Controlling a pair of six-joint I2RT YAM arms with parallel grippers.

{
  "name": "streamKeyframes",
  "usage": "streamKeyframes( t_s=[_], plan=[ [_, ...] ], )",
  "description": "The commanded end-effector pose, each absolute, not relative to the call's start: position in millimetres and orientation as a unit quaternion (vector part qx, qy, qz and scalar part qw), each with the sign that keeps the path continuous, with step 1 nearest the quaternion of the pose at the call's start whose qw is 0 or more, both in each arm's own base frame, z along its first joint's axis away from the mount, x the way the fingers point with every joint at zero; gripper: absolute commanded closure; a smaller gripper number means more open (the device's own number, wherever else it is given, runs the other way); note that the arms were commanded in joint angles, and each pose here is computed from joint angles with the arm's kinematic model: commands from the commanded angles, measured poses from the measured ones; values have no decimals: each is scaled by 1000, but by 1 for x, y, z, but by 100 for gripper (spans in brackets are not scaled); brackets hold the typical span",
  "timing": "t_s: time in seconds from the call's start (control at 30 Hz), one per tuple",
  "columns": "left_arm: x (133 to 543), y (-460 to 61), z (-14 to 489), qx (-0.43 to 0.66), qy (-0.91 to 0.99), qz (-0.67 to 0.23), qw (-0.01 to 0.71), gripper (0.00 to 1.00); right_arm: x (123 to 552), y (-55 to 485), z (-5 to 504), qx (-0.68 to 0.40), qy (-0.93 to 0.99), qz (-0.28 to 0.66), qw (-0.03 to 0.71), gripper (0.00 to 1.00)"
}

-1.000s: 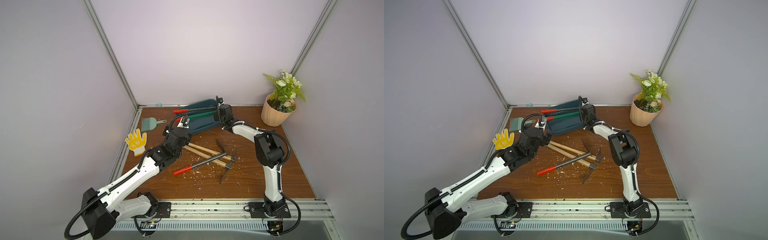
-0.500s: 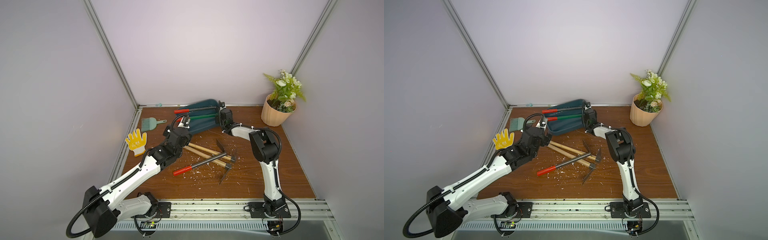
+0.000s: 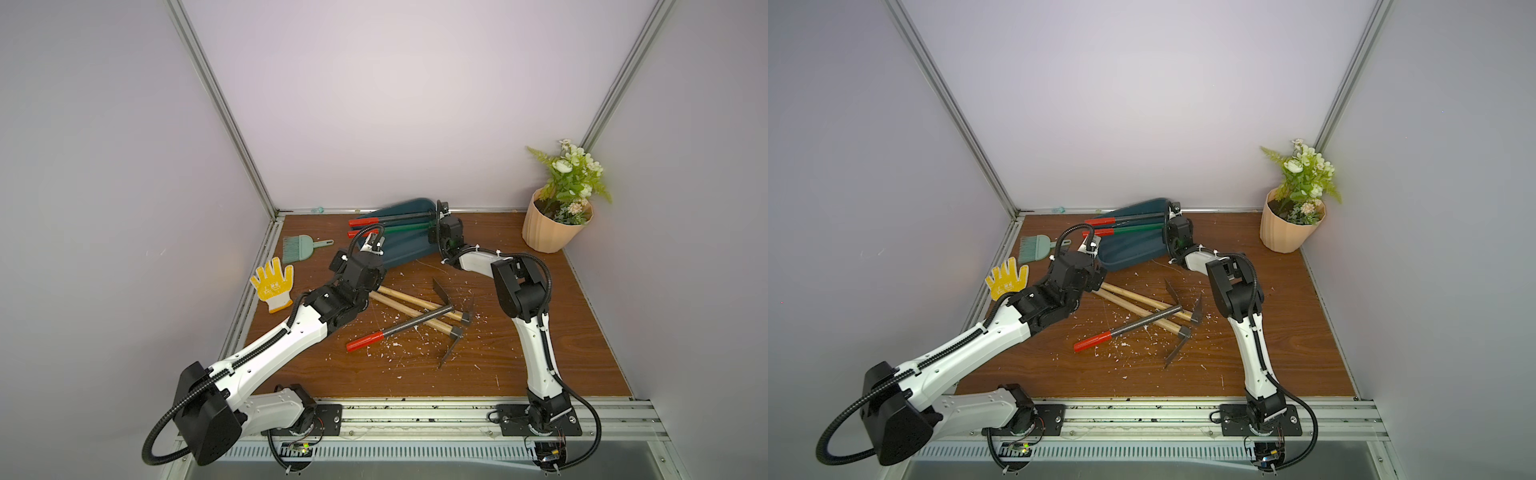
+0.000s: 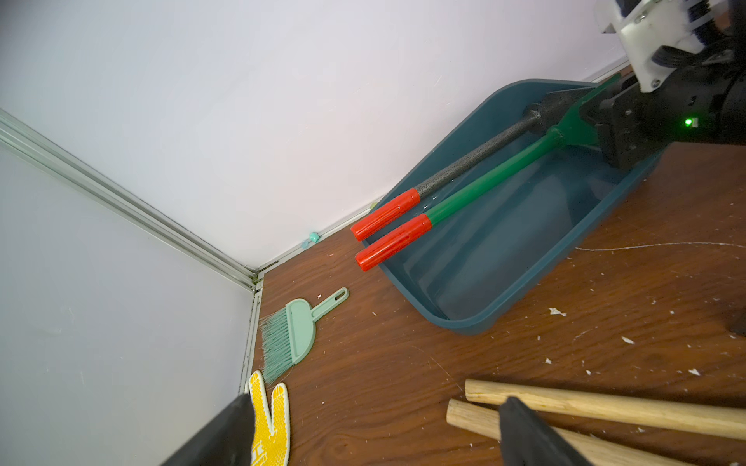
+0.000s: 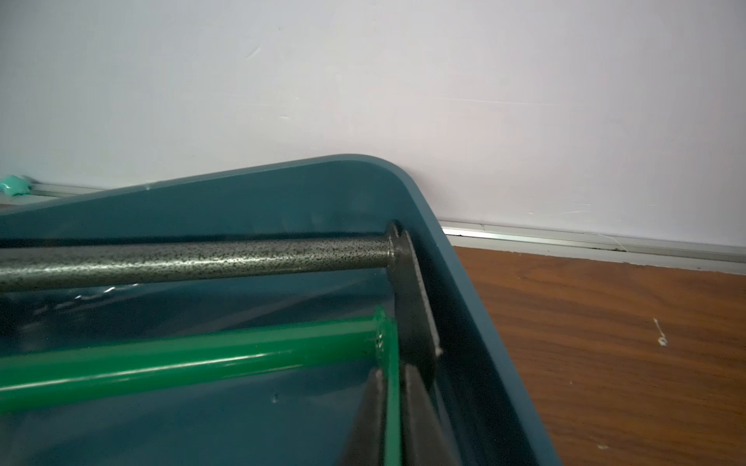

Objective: Put the small hoe into the storage box
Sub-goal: Place the hoe in the storage box.

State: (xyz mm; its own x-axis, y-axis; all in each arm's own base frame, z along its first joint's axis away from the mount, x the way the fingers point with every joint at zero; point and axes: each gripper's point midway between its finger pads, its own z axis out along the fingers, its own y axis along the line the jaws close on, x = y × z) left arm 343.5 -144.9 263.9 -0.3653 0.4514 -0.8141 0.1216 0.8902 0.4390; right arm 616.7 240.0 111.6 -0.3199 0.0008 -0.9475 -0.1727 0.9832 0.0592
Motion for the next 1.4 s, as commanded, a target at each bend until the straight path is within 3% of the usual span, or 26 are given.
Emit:
streamKeyframes(
  t_s=[0.0, 0.2, 0.53, 0.7, 0.97, 1.37],
  plan=[
    [348, -140, 274, 160, 812, 157, 540, 5, 626, 248, 164, -49, 769, 109, 628, 75],
    [349, -142, 270, 161, 812, 152, 540, 5, 615, 249, 196, -72, 754, 114, 643, 68],
    [346, -142, 265, 156, 811, 137, 547, 5, 583, 253, 253, -121, 744, 133, 644, 67],
    [346, -142, 262, 149, 811, 127, 551, 5, 582, 281, 235, -185, 776, 166, 579, 68],
    [349, -140, 255, 136, 818, 117, 547, 5, 615, 312, 175, -221, 842, 175, 461, 72],
    [343, -120, 263, 114, 820, 112, 550, 5, 642, 315, 115, -165, 856, 194, 451, 73]
  ],
)
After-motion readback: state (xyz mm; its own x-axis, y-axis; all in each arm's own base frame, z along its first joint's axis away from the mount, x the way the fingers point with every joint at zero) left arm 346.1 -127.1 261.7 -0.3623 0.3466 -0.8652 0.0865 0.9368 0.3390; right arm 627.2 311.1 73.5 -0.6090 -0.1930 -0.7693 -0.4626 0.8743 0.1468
